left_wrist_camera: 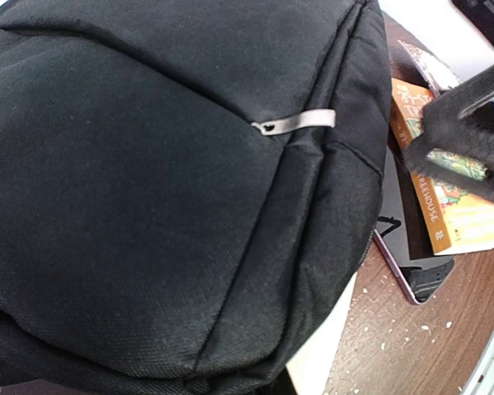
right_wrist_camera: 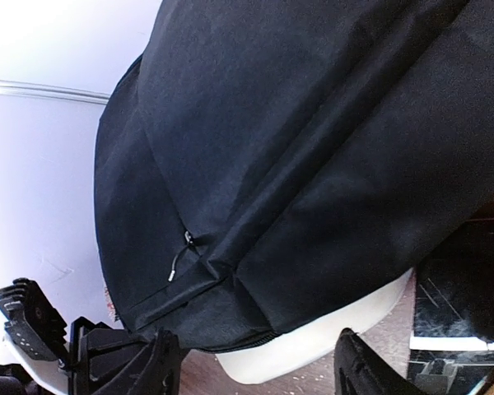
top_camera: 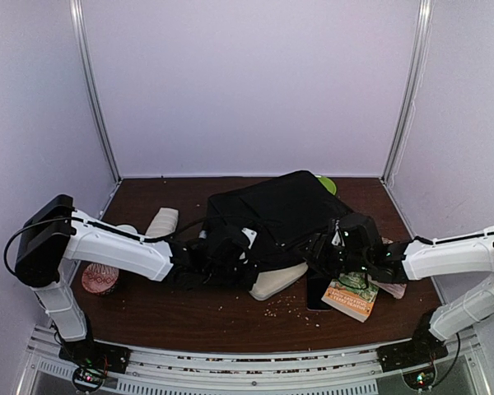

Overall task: Pack the student bag
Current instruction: Unzip the student bag at the center of the board.

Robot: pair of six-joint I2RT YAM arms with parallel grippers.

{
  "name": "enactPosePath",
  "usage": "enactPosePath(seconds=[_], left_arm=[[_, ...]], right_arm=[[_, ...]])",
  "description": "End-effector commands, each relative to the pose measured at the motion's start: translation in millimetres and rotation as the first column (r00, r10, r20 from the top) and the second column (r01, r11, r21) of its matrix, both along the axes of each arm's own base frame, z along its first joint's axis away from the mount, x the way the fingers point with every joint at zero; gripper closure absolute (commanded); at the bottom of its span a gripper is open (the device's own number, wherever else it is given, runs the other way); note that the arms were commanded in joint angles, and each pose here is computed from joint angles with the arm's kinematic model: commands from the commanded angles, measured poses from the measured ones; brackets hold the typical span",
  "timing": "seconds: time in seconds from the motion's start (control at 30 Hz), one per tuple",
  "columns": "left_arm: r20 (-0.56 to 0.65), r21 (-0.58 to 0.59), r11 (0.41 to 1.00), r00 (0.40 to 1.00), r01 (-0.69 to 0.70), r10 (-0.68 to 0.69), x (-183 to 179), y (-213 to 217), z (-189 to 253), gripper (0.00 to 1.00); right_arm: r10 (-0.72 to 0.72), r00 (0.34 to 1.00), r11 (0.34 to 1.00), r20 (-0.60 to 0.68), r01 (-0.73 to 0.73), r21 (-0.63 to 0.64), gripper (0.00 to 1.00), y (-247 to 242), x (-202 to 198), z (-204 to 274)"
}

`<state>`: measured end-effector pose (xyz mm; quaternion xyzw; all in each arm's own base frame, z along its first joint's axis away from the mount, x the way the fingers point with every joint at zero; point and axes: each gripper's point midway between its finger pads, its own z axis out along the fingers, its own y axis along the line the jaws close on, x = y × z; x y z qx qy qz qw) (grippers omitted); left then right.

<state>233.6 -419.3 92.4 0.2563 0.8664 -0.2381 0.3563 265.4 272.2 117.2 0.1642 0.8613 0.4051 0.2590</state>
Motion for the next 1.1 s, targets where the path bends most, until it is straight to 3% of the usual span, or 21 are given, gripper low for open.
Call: enactPosePath(seconds=[0.0,0.57,0.93,1.07], left_arm=[[0.030,-0.094,0.995,0.999,0.045,-0.043,-1,-18,24,1.00],[0.041,-0.096,0.993,0.997,0.069,-0.065,-8,-18,24,1.00],[0.039,-0.076,0.995,0.997,0.063,-0.060,-11,-11,20,1.00],[0.045,-0.056,0.997,0.998,0.047,-0.045,-11,-2,19,1.00]], right_arm=[[-0.020,1.000,0.982,-0.003,0.021,0.189,0.37,31,6,28],[0.025,0.995,0.976,-0.099,-0.002,0.219,0.53,59,-4,5],[-0.011,0.995,0.969,-0.103,0.036,0.246,0.97,58,1,0],[-0.033,0.996,0.967,-0.088,0.054,0.249,1.00,53,3,3]])
